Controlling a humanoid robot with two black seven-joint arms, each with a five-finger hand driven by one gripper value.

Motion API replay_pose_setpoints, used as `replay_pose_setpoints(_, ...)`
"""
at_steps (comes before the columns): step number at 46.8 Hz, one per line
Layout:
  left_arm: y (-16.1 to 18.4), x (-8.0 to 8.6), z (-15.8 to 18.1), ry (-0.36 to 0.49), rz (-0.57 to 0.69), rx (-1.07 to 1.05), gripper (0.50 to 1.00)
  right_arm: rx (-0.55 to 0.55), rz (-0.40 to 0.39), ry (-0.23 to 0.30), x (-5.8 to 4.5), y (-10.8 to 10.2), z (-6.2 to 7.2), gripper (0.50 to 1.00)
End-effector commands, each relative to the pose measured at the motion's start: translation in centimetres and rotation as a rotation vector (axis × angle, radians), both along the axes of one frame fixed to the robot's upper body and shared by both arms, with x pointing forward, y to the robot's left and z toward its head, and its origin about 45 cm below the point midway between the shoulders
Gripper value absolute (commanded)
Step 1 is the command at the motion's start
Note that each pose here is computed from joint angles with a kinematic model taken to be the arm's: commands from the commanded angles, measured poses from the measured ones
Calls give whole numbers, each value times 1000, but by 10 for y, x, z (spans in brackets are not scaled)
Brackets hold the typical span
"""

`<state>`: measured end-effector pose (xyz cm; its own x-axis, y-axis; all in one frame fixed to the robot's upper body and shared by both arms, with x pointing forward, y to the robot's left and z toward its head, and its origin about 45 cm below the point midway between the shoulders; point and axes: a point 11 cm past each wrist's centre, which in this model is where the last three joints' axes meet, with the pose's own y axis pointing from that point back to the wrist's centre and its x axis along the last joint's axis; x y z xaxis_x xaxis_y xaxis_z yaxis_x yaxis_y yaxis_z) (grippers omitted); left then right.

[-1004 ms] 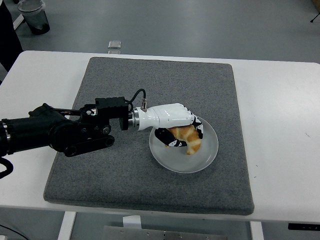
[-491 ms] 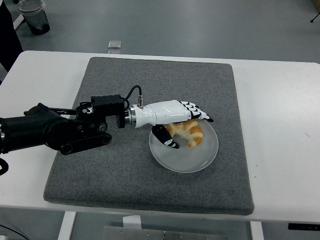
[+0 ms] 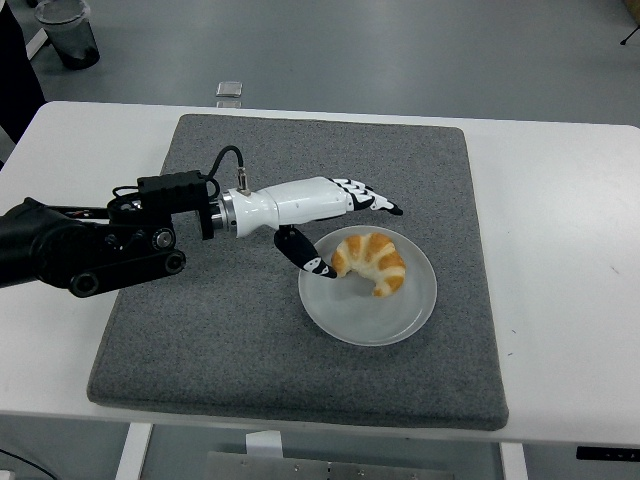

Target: Place the bread on the plate

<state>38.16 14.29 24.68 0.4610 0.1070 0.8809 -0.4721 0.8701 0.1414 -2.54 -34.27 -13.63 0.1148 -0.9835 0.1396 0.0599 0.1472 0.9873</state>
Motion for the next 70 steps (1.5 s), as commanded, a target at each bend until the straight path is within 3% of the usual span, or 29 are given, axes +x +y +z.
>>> replay_pose_setpoints(1,5,3,8,-2,13,-16,992,4,0,1,0,1,0,930)
replay_pose_setpoints(7,9,14,29,35,72,-113,992,6,0,1,0,1,0,930)
replay_pose_setpoints(22,25,47,75,256,262,-491,992,10,0,2,0,2,0,930)
replay_pose_setpoints(42,102,104,107,385,557,-890,992,13,0,2,0,3,0,930)
replay_pose_setpoints(70,175,135,107,605,704,-1192,992,13,-2,2,0,3,0,930)
